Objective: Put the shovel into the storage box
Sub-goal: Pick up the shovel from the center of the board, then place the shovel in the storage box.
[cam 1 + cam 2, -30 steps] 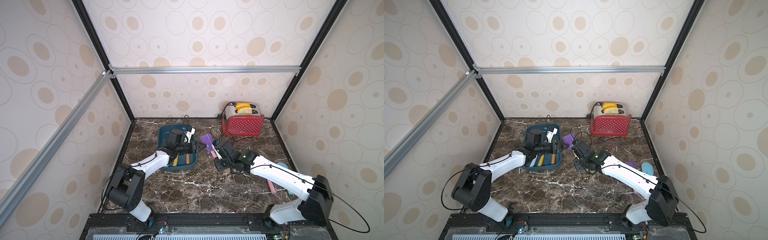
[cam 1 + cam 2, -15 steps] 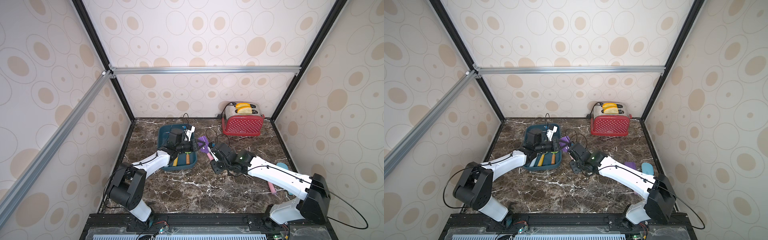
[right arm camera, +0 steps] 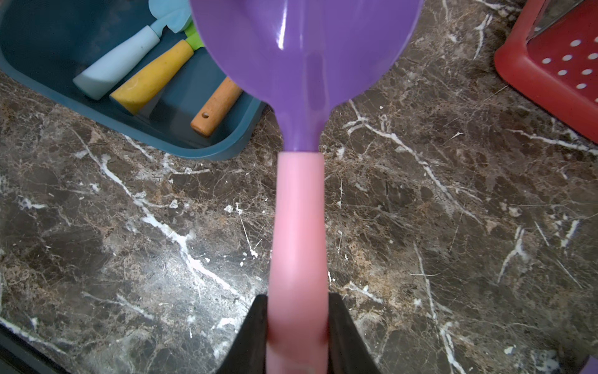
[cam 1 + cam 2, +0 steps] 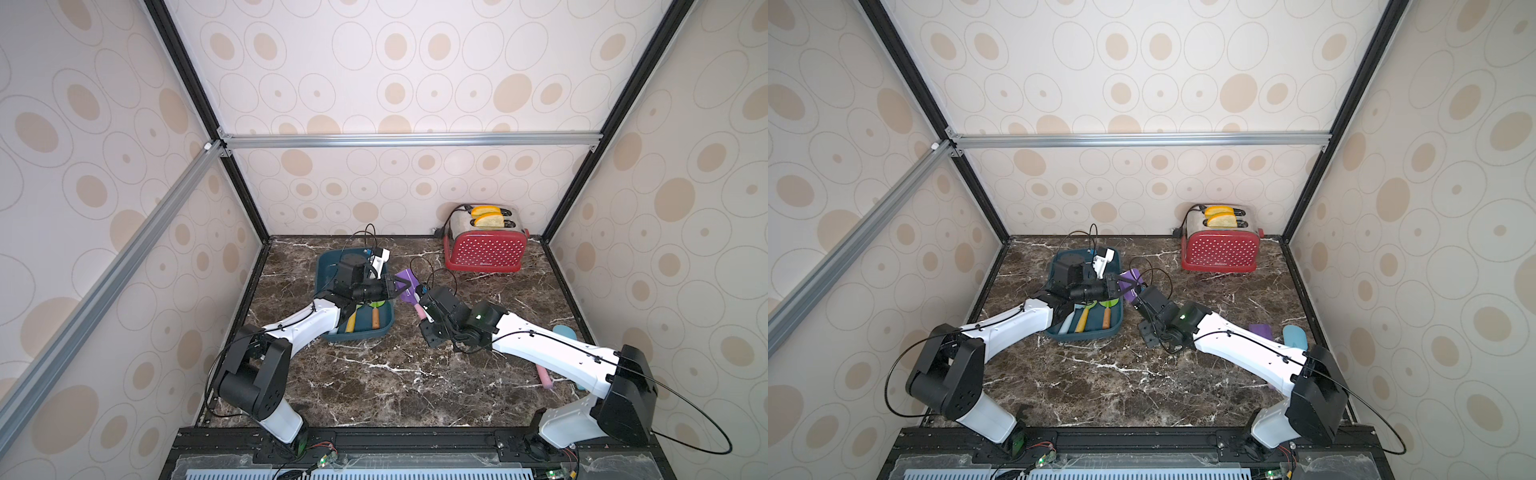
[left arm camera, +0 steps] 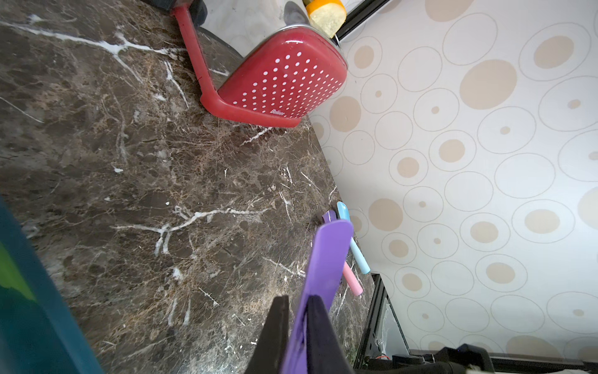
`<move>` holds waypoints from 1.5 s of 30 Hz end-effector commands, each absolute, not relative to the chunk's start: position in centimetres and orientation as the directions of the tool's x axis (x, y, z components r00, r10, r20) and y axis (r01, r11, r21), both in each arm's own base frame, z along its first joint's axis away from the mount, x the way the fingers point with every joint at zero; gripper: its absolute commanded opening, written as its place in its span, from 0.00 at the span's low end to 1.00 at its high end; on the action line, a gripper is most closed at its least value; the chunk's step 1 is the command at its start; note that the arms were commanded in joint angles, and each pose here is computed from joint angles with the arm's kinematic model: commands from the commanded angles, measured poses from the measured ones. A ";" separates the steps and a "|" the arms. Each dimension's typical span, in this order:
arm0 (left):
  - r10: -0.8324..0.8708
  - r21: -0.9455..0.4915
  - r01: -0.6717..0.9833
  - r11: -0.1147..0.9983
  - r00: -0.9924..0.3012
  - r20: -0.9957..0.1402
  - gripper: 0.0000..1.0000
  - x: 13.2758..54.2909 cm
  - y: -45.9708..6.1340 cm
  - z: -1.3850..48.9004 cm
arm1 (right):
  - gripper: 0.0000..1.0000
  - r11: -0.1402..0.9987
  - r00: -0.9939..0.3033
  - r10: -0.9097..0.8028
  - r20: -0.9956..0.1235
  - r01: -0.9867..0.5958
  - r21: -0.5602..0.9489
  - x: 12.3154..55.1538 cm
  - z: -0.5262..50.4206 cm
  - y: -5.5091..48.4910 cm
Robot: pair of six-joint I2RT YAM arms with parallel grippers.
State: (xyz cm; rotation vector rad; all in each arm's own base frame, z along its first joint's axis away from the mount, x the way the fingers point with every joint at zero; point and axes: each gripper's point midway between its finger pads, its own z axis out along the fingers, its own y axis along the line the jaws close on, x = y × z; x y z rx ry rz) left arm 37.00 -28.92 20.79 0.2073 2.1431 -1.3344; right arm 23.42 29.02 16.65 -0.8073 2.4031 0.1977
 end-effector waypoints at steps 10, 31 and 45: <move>-0.120 -0.657 0.538 0.527 -0.719 -0.685 0.09 39.6 -27.9 24.1 | 0.44 0.837 -0.506 -0.435 -0.745 -0.532 -0.127 22.1 25.4 23.4; 0.046 -0.662 0.447 0.601 -0.846 -0.530 0.21 46.7 -17.4 16.3 | 0.79 0.967 -0.559 -0.252 -0.790 -0.114 -0.228 17.9 24.5 5.5; 0.066 -0.684 0.367 0.631 -0.903 -0.424 0.22 47.6 -17.3 10.5 | 0.83 0.975 -0.586 -0.198 -0.785 -0.034 -0.221 17.3 24.1 3.4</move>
